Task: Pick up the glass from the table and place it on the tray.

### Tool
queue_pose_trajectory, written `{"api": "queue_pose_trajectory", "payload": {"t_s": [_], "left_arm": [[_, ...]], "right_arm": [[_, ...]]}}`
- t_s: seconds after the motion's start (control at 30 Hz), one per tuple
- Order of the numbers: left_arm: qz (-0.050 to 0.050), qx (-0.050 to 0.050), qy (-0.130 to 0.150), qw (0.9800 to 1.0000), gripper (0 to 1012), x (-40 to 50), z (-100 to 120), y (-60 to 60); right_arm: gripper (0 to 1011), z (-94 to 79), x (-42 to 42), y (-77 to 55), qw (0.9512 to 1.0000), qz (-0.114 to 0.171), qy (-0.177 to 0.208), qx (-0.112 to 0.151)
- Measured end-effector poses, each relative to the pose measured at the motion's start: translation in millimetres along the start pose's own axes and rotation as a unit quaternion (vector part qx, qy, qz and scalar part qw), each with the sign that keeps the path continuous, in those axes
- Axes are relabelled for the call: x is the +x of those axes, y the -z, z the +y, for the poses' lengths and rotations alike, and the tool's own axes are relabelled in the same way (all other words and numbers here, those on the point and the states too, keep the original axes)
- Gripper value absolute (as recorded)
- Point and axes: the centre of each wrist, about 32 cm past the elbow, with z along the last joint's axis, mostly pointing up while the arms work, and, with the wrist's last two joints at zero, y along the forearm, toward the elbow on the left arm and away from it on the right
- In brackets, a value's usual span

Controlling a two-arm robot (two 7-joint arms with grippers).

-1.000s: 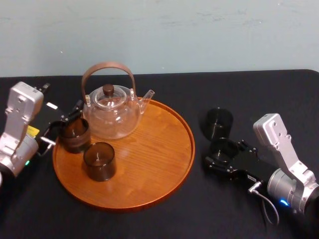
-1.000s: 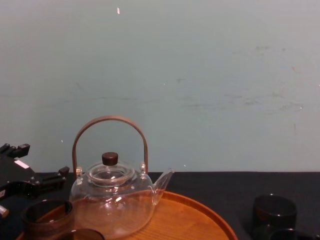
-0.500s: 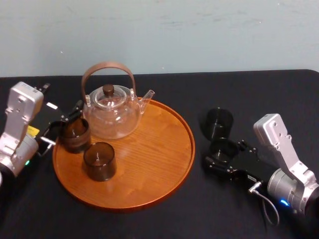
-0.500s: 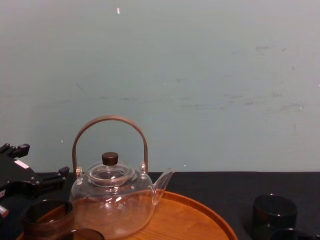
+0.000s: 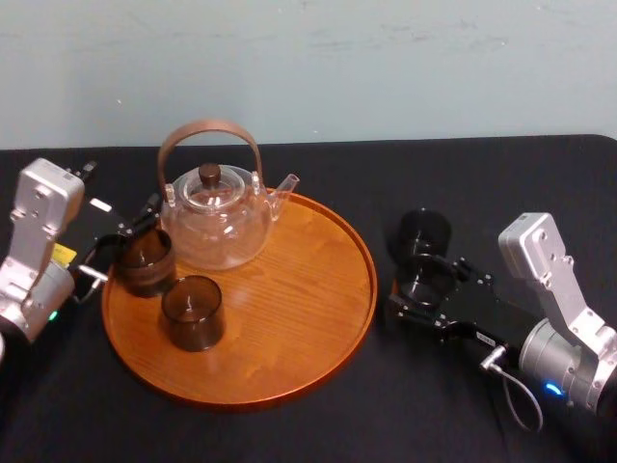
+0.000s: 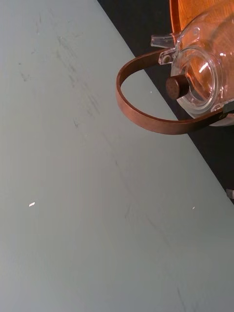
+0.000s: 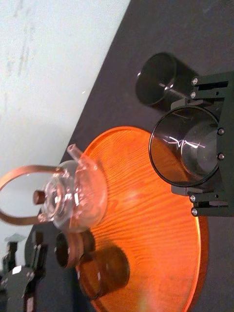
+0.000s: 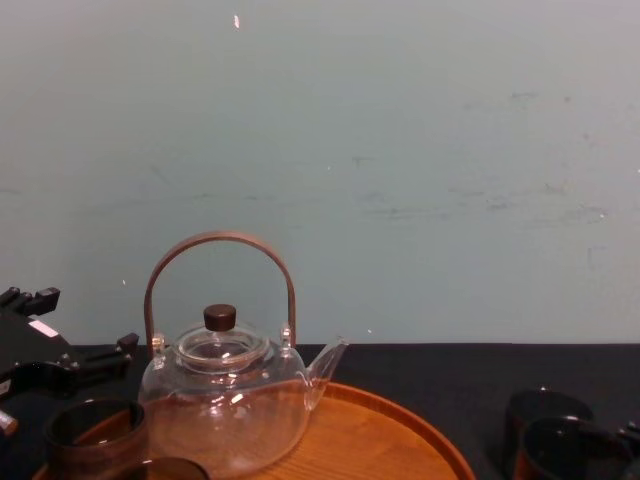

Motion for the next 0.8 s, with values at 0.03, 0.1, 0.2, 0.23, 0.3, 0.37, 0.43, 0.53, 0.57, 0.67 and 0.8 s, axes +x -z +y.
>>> {"api": "queue_pose_trajectory", "payload": {"t_s": [0.03,0.1,0.2,0.23,0.3,0.37,0.43,0.53,0.57,0.67,0.8], "left_arm": [[0.000,0.000,0.000,1.0000,1001,0.0,0.0,0.0],[0.000,0.000,0.000,1.0000,1001,0.0,0.0,0.0],[0.000,0.000,0.000,1.0000,1001,0.0,0.0,0.0],[0.000,0.000,0.000,1.0000,1001,0.0,0.0,0.0],[0.000,0.000,0.000,1.0000,1001,0.0,0.0,0.0],[0.000,0.000,0.000,1.0000,1002,0.0,0.0,0.0],[0.000,0.000,0.000,1.0000,1001,0.0,0.0,0.0],[0.000,0.000,0.000,1.0000,1001,0.0,0.0,0.0],[0.000,0.000,0.000,1.0000,1001,0.0,0.0,0.0],[0.000,0.000,0.000,1.0000,1001,0.0,0.0,0.0],[0.000,0.000,0.000,1.0000,1001,0.0,0.0,0.0]], "right_arm": [[911,-0.7,-1.1,-2.2,1.0000,-0.001,-0.004,0.004],[909,-1.1,-2.5,-3.8,0.9999,-0.002,-0.007,0.007],[909,-1.4,-5.4,-7.2,0.9998,-0.004,-0.015,0.013],[909,-1.4,-6.2,-8.0,0.9998,-0.004,-0.017,0.014],[909,-0.9,-9.2,-10.4,0.9995,-0.006,-0.023,0.018],[909,-0.7,-10.0,-10.9,0.9995,-0.006,-0.025,0.019],[909,0.2,-12.0,-12.2,0.9993,-0.007,-0.029,0.021],[909,2.7,-16.1,-14.9,0.9989,-0.008,-0.038,0.025],[909,3.3,-16.9,-15.5,0.9988,-0.008,-0.039,0.026],[909,5.1,-19.3,-17.0,0.9986,-0.008,-0.044,0.029],[909,8.2,-22.4,-19.5,0.9981,-0.010,-0.051,0.032]]}}
